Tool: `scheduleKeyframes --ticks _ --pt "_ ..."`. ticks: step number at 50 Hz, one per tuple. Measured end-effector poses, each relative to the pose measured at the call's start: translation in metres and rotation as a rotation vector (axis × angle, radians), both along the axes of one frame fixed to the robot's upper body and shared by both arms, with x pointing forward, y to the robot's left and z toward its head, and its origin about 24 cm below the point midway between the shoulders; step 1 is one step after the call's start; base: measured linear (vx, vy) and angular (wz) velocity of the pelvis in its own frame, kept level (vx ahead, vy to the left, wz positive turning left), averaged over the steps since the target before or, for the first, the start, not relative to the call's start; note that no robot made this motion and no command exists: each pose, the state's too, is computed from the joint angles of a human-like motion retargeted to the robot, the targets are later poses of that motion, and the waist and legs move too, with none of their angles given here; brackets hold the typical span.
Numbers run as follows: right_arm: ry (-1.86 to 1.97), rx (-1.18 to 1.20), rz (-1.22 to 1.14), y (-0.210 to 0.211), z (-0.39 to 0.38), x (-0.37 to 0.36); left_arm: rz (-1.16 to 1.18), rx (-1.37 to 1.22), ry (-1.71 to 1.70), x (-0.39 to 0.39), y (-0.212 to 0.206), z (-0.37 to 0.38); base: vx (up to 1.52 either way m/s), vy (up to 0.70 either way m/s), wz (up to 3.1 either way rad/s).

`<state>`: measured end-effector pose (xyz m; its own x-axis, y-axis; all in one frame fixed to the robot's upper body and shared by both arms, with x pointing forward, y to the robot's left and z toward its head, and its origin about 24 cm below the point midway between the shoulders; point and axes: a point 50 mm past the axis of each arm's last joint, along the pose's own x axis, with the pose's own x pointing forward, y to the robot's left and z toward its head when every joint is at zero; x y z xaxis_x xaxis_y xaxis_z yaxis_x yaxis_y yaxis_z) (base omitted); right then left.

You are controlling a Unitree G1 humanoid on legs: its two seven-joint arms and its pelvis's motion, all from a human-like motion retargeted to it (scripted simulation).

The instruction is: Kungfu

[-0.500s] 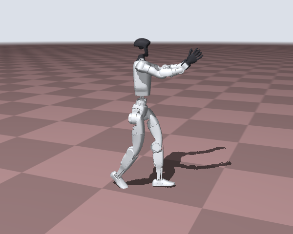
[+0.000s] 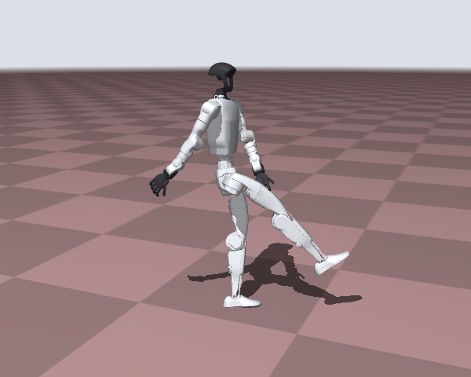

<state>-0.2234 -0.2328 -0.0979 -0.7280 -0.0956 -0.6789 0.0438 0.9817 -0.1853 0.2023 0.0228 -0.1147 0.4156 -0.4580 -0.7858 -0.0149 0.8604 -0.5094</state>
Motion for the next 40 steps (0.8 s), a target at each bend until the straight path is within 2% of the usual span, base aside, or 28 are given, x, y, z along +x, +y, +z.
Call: scheduleKeyframes --ticks 4,8,12,20,27,33,36,40 --pt "0.135 0.035 -0.101 0.027 0.045 -0.066 -0.223 0.134 -0.242 0.024 0.014 0.009 0.1 -0.2 0.27" --pt "0.201 -0.026 -0.22 0.041 0.07 -0.092 -0.197 0.117 -0.267 0.032 0.023 0.013 0.13 -0.18 -0.67" --pt "0.135 -0.073 -0.299 0.052 0.056 -0.081 -0.157 0.079 -0.262 0.028 0.025 0.01 0.07 -0.14 -0.23" --pt "-0.411 0.083 -0.07 0.024 -0.021 0.018 -0.214 0.17 -0.42 0.035 0.035 0.014 0.1 -0.03 -0.51" --pt "-0.89 -0.038 0.154 -0.002 -0.056 0.128 -0.295 0.19 -0.806 0.067 0.038 0.053 0.2 -0.02 -0.39" --pt "-1.369 -0.25 0.249 -0.015 -0.036 0.221 -0.434 0.497 -1.467 0.111 0.076 0.145 0.36 -0.08 0.02" --pt "-1.676 -0.281 0.198 -0.014 -0.006 0.265 -0.295 0.605 -1.743 0.129 0.091 0.213 0.44 -0.12 0.53" --pt "-2.071 -0.249 0.146 -0.002 0.046 0.314 -0.092 0.578 -1.986 0.139 0.111 0.305 0.4 -0.15 0.58"
